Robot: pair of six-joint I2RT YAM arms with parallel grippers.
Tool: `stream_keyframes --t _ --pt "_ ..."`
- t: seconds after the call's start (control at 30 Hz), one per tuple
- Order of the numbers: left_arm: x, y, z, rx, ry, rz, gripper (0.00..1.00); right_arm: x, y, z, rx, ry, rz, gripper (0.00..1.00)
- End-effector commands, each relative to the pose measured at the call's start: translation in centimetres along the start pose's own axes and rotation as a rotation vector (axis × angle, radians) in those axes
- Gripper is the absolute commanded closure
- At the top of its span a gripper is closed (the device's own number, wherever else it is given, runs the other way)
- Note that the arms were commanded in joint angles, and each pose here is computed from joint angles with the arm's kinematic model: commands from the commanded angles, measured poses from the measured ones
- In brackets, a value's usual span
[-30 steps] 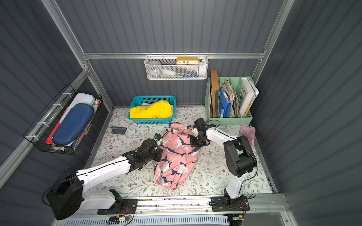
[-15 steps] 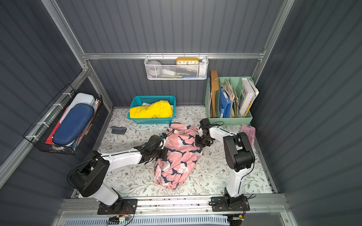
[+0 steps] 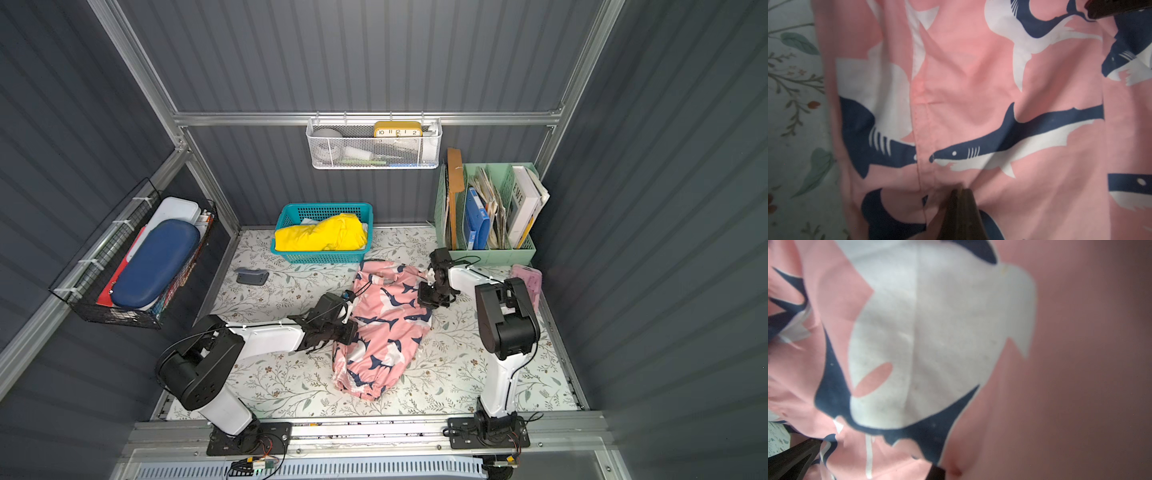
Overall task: Roll up the shorts
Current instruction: Adjust the shorts at the center of the board.
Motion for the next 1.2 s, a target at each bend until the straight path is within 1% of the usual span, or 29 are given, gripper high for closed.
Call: stream_keyframes --t 0.0,0.17,0.33,0.47,0.57,0.63,0.7,0.73,0.8,0.87,0.9,0.93,0.97,1.03,1.13,1.17 --pt "-1.0 0.3 2.4 0.014 0.1 0.001 1.0 0.2 -0.1 -0.8 0.032 -0.019 0.036 1.0" --pt "-0.8 -0.1 3.3 0.009 0.118 0.038 1.0 0.5 -0.2 -1.9 0.061 -0.051 0.085 1.0" --pt "-0.5 -1.8 4.2 -0.018 0.144 0.096 1.0 -0.2 0.5 -3.9 0.073 -0.068 0.068 1.0" --pt "-0.7 -4.1 5.4 -0.092 0.168 0.132 1.0 -0.5 1.7 -5.7 0.088 -0.078 0.057 1.0" --pt "-0.9 -4.4 6.1 -0.084 0.191 0.142 1.0 -0.3 1.9 -6.0 0.099 -0.075 0.064 1.0" --pt "-0.6 -4.3 5.9 -0.066 0.176 0.13 1.0 0.4 2.1 -5.8 0.111 -0.083 0.067 1.0" --pt "0.3 -4.4 4.6 -0.087 0.114 0.117 1.0 1.4 2.3 -5.2 0.132 -0.108 0.051 1.0" --pt "0.8 -4.5 3.5 -0.113 0.066 0.108 1.0 2.1 2.5 -4.8 0.14 -0.126 0.042 0.97" --pt "1.8 -4.4 0.8 -0.154 -0.011 0.077 1.0 3.6 2.9 -4.0 0.155 -0.154 0.02 0.85" --pt "2.6 -4.2 -2.4 -0.187 -0.081 0.053 1.0 5.2 3.2 -3.0 0.167 -0.185 0.005 0.66" --pt "2.9 -4.1 -3.7 -0.199 -0.112 0.044 0.97 5.9 3.2 -2.5 0.169 -0.196 0.001 0.58" --pt "3.2 -4.1 -5.1 -0.216 -0.148 0.037 0.91 6.5 3.2 -1.9 0.169 -0.203 -0.002 0.53" --pt "3.4 -4.0 -6.3 -0.227 -0.178 0.031 0.83 7.0 3.1 -1.1 0.168 -0.205 -0.007 0.48" --pt "3.4 -4.0 -8.3 -0.249 -0.232 0.04 0.74 7.7 2.8 0.2 0.16 -0.201 -0.013 0.43" --pt "2.1 -3.5 -10.1 -0.256 -0.243 0.065 0.74 8.3 1.9 2.7 0.131 -0.174 -0.005 0.42" --pt "1.3 -3.2 -10.3 -0.259 -0.235 0.069 0.75 8.4 1.9 3.6 0.124 -0.166 -0.023 0.42"
Point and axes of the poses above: each gripper's point midway between its finger pads, its own x axis back along the fingers, its own y axis along the line the jaws close on, z = x × y, the point moved 6 cm from there along x, back along the fingers, and after that the axes turned 3 degrees about -x, right-handed, at the moved point
